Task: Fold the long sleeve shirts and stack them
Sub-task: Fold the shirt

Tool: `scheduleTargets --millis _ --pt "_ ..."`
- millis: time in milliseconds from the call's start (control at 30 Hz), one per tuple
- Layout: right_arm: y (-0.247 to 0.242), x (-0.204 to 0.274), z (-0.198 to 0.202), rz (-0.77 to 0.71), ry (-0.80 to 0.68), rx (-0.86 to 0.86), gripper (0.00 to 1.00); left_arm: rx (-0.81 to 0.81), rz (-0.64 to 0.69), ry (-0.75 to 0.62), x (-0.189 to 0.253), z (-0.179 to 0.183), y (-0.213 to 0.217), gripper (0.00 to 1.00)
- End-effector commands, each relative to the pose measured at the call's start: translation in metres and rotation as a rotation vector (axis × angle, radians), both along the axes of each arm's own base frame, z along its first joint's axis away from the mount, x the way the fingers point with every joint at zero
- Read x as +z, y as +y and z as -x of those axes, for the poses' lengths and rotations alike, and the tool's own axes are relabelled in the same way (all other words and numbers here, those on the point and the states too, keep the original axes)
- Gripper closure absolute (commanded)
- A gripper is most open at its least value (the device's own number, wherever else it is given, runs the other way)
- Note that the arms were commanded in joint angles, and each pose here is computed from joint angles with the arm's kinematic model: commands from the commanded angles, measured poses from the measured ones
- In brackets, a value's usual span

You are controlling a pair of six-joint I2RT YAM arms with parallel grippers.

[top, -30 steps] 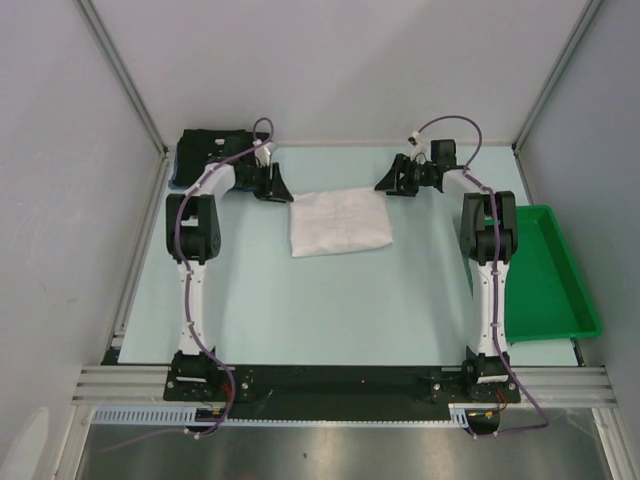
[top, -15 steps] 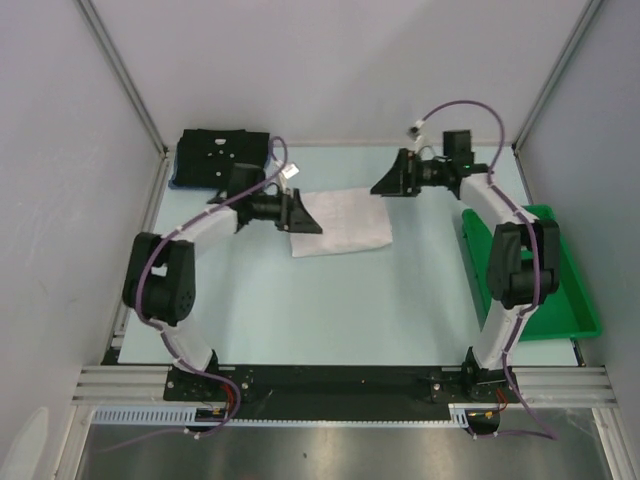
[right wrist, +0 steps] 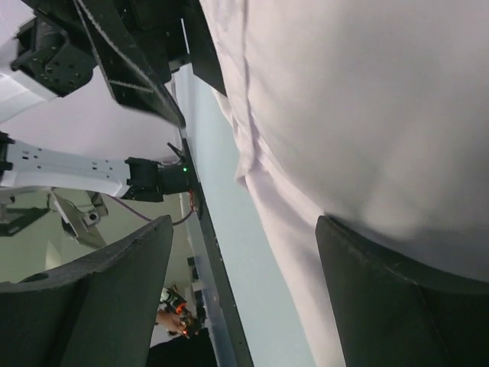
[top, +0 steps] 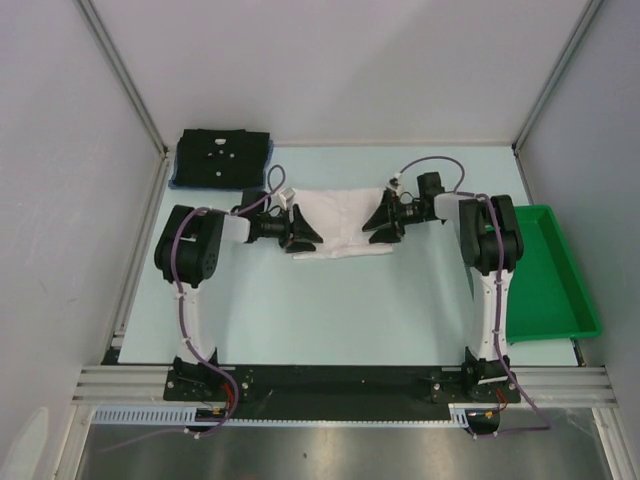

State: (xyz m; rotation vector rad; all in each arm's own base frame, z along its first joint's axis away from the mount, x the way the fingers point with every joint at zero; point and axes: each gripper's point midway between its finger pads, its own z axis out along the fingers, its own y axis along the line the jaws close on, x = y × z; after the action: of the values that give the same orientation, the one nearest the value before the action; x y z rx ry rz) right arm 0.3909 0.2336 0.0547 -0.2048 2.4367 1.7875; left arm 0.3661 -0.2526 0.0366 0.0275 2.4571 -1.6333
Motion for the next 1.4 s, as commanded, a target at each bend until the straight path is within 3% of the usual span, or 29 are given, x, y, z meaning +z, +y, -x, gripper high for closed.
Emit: scheduleTargets --millis 0,167,233,333,400,533,667,733,933,1033,1100,1167,1200,1267,1300,1367 --pt "-0.044 -0.011 -0.01 0.134 -0.004 -0.085 0.18 0.102 -0.146 0.054 -0.036 0.005 0.051 0.36" --pt "-0.069 0.058 0.013 0.096 -0.102 -0.083 0.22 -0.018 -0.024 -0.077 0.024 0.019 0.046 0.36" --pt "-0.083 0.059 0.018 0.125 -0.109 -0.118 0.27 -0.052 -0.02 -0.172 0.046 0.022 0.048 0.36" --pt "-0.088 0.057 0.021 0.155 -0.14 -0.136 0.35 -0.047 -0.028 -0.211 0.059 0.022 0.052 0.37" --pt "-0.081 0.064 0.01 0.146 -0.198 -0.136 0.45 -0.055 -0.017 -0.238 0.069 0.02 0.046 0.39" --pt "-0.043 0.081 0.004 0.078 -0.242 -0.054 0.5 -0.126 0.003 -0.292 0.085 0.016 0.013 0.38" --pt "-0.003 0.056 0.019 0.047 -0.162 0.038 0.51 -0.134 -0.006 -0.252 0.067 0.013 -0.02 0.36" --pt "0.005 0.027 0.023 0.069 -0.106 0.053 0.51 -0.069 -0.005 -0.16 0.046 0.002 -0.026 0.35" --pt "-0.048 -0.034 0.011 0.188 0.049 -0.064 0.5 0.03 -0.141 -0.01 -0.016 0.006 0.012 0.32" --pt "-0.069 -0.024 0.008 0.209 0.048 -0.078 0.51 0.035 -0.094 -0.007 -0.003 0.014 0.037 0.31" --pt "-0.069 0.013 -0.002 0.177 0.009 -0.075 0.52 -0.012 -0.041 -0.021 0.019 0.023 0.045 0.3" --pt "-0.064 0.053 -0.014 0.125 -0.071 -0.079 0.5 -0.078 -0.012 -0.147 0.064 0.022 0.037 0.29" --pt "-0.058 0.077 -0.023 0.069 -0.118 -0.075 0.45 -0.096 -0.001 -0.198 0.081 0.02 0.032 0.16" --pt "-0.038 0.114 -0.04 -0.001 -0.202 -0.092 0.36 -0.14 0.002 -0.322 0.115 0.013 0.011 0.01" --pt "-0.03 0.119 -0.044 -0.017 -0.229 -0.097 0.2 -0.152 0.0 -0.353 0.122 0.009 0.003 0.01" --pt "-0.006 0.14 -0.062 -0.073 -0.306 -0.119 0.04 -0.168 -0.014 -0.402 0.131 -0.006 -0.025 0.01"
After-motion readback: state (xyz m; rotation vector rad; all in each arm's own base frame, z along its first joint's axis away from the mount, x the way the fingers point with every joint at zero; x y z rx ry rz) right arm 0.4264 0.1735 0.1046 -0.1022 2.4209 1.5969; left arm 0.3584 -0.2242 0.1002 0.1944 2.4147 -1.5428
